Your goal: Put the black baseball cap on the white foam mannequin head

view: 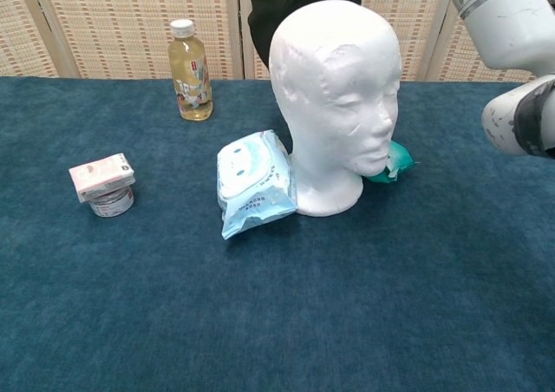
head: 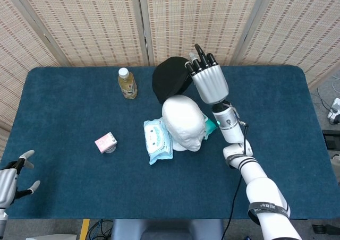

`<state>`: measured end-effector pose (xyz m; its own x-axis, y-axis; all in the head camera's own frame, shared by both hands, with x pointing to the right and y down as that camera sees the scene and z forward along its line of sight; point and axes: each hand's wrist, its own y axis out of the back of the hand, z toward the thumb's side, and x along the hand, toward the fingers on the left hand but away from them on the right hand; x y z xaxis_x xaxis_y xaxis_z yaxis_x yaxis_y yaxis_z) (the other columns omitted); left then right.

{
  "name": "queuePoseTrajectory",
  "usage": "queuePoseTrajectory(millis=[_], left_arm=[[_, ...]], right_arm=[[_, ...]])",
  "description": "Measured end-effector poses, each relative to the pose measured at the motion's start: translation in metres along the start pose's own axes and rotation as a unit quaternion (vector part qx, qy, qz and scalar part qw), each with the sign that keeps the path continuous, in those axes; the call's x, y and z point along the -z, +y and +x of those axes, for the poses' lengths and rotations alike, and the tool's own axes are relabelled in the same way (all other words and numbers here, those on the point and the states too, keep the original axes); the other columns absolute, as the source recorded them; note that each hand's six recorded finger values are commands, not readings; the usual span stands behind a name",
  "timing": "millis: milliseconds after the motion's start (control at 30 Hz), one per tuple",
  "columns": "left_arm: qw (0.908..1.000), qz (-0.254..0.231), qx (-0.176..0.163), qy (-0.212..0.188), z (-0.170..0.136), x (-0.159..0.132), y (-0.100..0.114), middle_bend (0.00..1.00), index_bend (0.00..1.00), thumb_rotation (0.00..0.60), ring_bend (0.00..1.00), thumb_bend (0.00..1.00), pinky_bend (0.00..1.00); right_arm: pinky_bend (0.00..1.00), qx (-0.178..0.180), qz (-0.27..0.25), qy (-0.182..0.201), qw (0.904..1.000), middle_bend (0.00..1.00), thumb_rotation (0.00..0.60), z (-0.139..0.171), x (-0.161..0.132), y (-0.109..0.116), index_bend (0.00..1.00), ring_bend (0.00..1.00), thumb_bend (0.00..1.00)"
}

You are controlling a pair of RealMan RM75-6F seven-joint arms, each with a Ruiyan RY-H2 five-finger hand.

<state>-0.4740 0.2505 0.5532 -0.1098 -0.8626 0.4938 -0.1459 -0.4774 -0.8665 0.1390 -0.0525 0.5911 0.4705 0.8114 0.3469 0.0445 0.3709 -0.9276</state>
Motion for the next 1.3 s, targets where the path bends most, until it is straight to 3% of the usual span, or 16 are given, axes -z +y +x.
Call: queuePoseTrajectory(millis=[300, 667, 933, 1300], left_arm=[[1.0, 0.003, 0.002, 0.0, -0.001, 0.0, -0.001, 0.42, 0.17, 0.6, 0.33, 0.19, 0.48], [0.9999, 0.007, 0.007, -0.001, -0.003, -0.001, -0.006, 0.42, 0.17, 0.6, 0.33, 0.19, 0.48], [0.9998, 0.011, 0.015, -0.002, -0.003, -0.003, -0.01, 0.42, 0.17, 0.6, 0.33, 0.19, 0.48], [0.9993, 0.019, 0.033, -0.001, -0.002, -0.004, -0.023, 0.42, 0.17, 0.6, 0.33, 0.19, 0.48]], right_arm=[[0.45, 0.033, -0.038, 0.024, 0.9984, 0.38, 0.6, 0.017, -0.017, 0.011, 0.78, 0.19, 0.47], [0.45, 0.09, -0.095, 0.053, 0.99, 0.38, 0.6, 0.045, -0.033, 0.036, 0.78, 0.19, 0.47], [0.45, 0.128, -0.104, 0.065, 0.9841, 0.38, 0.6, 0.069, -0.019, 0.059, 0.78, 0.19, 0.47], [0.45, 0.123, -0.097, 0.054, 0.9861, 0.38, 0.6, 0.103, 0.019, 0.075, 0.78, 0.19, 0.47]])
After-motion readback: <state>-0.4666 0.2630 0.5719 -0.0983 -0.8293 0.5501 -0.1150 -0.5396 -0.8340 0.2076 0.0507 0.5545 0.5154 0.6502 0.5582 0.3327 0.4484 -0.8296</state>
